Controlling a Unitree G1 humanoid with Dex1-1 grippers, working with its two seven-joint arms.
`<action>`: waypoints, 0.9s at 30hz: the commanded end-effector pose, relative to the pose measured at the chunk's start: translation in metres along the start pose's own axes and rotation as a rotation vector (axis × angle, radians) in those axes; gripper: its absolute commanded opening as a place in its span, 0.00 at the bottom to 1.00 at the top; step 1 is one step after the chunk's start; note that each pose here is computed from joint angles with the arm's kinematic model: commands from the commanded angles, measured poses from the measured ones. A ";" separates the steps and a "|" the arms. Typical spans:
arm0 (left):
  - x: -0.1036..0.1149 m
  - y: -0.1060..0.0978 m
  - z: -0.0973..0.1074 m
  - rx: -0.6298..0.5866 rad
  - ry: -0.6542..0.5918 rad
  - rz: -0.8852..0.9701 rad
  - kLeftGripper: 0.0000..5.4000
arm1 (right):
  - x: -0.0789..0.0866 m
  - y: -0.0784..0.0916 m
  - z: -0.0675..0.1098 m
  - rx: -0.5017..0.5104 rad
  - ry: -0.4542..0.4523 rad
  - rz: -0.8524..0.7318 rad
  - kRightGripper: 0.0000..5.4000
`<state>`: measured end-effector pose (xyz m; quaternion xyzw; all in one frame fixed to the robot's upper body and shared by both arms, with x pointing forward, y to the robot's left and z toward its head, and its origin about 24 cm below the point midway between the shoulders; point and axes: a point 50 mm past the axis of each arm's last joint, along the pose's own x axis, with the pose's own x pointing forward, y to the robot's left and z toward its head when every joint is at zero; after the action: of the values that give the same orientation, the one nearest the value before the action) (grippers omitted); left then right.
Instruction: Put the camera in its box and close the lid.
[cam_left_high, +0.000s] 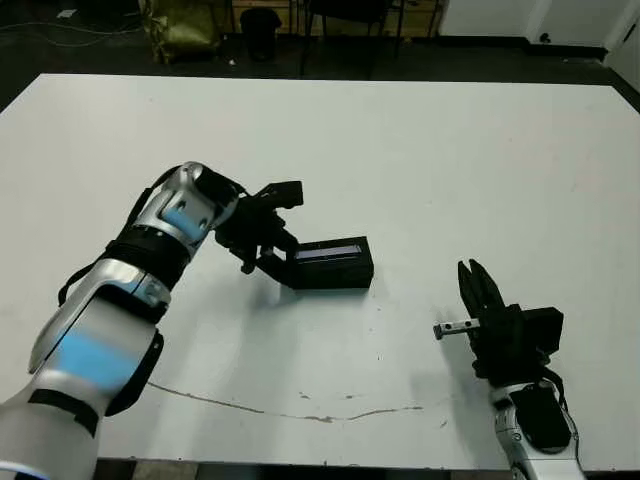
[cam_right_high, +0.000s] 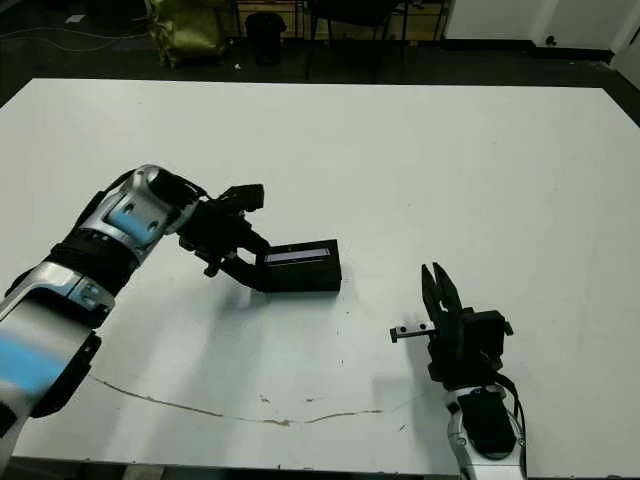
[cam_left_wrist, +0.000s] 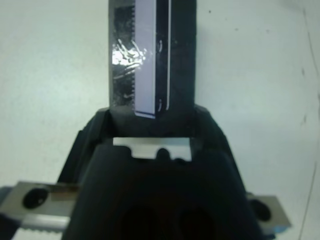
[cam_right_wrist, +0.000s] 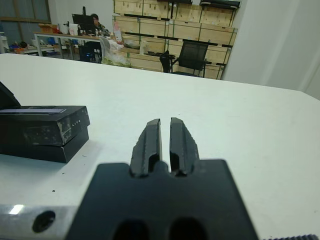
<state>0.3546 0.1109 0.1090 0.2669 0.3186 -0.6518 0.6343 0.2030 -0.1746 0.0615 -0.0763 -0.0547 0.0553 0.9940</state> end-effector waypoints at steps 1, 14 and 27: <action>0.011 -0.002 0.002 -0.002 0.024 -0.024 0.42 | -0.004 -0.001 -0.005 0.002 0.031 -0.006 0.00; 0.020 -0.002 0.013 0.041 0.030 -0.046 0.42 | -0.005 -0.001 -0.005 -0.005 0.038 -0.013 0.00; 0.028 -0.002 0.020 0.090 0.100 0.018 0.49 | -0.006 -0.002 -0.005 0.001 0.042 -0.018 0.00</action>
<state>0.3562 0.0940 0.1082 0.3168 0.3321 -0.6393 0.6170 0.2008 -0.1756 0.0616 -0.0752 -0.0536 0.0509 0.9944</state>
